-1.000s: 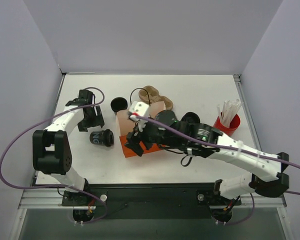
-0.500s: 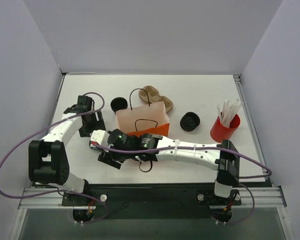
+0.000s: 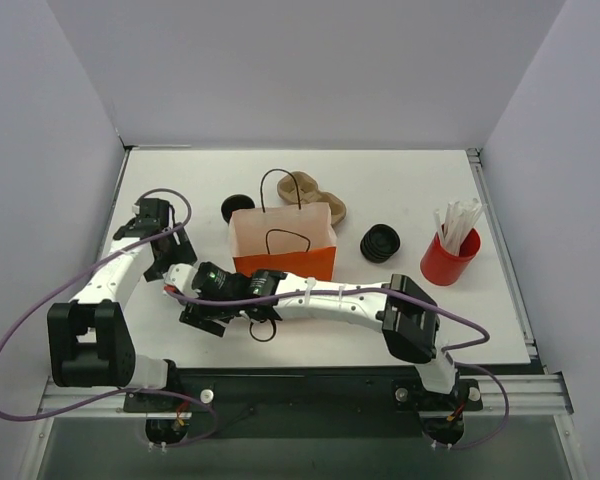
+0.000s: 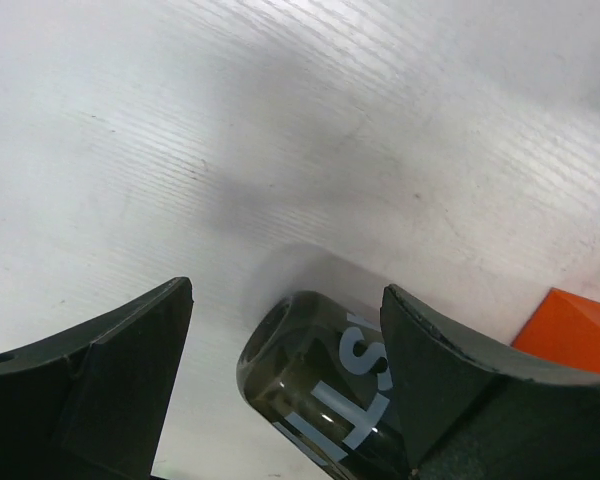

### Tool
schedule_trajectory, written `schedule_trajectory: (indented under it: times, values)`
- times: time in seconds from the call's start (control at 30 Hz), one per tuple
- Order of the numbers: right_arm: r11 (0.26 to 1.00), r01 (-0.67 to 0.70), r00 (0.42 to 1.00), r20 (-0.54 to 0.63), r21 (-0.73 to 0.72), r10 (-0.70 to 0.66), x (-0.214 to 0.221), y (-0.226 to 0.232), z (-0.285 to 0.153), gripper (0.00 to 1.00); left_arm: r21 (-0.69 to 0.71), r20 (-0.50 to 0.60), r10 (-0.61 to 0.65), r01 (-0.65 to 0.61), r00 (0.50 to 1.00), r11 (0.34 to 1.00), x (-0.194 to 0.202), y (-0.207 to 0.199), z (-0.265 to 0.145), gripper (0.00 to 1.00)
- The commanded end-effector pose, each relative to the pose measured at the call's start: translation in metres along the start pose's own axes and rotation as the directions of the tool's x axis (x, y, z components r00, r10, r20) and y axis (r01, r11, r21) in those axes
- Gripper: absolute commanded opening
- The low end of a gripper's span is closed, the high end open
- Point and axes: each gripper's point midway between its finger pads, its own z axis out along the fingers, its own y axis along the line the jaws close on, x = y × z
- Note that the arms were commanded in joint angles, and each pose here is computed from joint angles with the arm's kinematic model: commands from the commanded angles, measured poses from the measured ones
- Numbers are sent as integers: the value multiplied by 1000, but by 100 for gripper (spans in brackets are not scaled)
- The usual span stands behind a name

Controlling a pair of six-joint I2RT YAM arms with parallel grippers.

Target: Pack the takeout coffee

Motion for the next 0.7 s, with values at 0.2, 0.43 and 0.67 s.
schedule_trajectory:
  times: [0.2,0.43,0.67]
  values:
    - [995,88,996,12,44,-89,20,-10,19,66,-40,34,-43,44,998,998,-7,6,6,86]
    - [975,213,977,-31,62,-212,43,-16,33,63,-42,13,-3,4,1000,999,-4,7,10,86]
    - [971,216,975,37,97,-221,42,-31,59,61,-2,-6,87,-87,996,996,-5,0,23,85]
